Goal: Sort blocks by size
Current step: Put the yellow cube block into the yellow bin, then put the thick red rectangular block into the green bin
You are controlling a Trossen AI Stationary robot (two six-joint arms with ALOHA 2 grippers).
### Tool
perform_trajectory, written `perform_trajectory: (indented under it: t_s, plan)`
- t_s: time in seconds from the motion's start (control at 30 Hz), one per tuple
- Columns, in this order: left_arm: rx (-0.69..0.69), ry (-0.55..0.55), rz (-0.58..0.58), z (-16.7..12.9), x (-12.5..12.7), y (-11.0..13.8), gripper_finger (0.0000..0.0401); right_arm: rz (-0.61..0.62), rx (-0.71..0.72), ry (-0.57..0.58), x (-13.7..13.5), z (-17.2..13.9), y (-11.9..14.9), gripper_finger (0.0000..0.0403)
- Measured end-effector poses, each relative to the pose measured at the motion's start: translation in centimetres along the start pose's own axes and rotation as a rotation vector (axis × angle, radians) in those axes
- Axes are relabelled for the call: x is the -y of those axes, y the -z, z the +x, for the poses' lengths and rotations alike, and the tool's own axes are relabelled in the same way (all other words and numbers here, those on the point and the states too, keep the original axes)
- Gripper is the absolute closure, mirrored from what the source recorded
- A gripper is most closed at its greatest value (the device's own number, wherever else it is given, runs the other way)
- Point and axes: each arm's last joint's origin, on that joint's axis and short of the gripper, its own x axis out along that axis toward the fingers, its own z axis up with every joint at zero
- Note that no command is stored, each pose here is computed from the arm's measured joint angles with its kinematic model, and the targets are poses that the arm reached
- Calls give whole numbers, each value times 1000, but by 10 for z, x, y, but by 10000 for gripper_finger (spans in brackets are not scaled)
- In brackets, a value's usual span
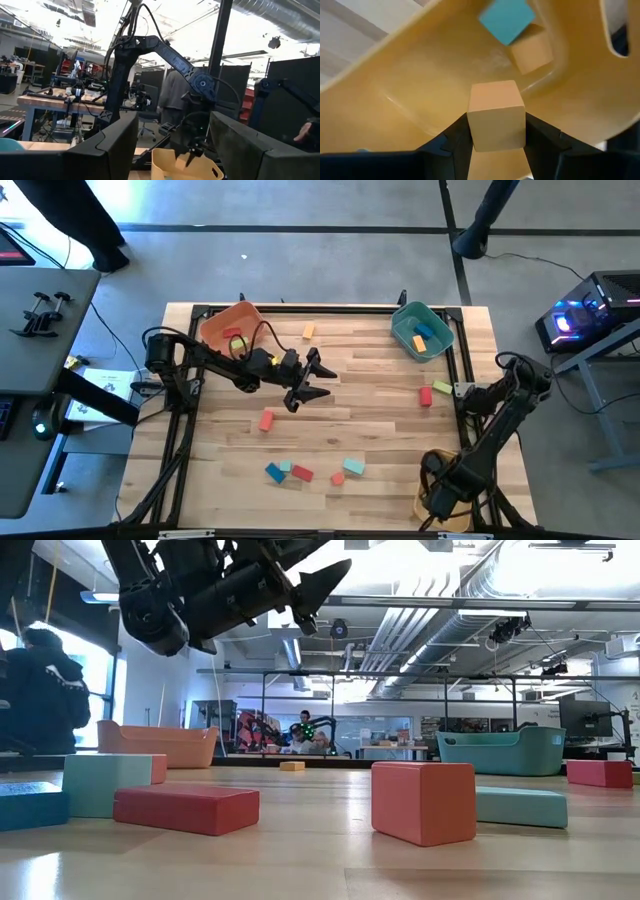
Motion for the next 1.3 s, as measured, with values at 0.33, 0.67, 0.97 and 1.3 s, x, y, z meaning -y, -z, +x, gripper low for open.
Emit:
perform_trajectory:
  t_s: [0.33,0.67,0.97,1.3]
  plan:
    - [-1,0,-17,0,0,0,168,23,-16,132,12,-1,-2,252]
    - [-4,1,-20,0,1,1,168,64,-89,170,14,-1,0,207]
    - [-5,2,-21,0,1,1,168,0,38,69,17,-20,1,167]
    - [-7,-2,44,0,1,1,168,12,717,-42,51,-95,-28,167]
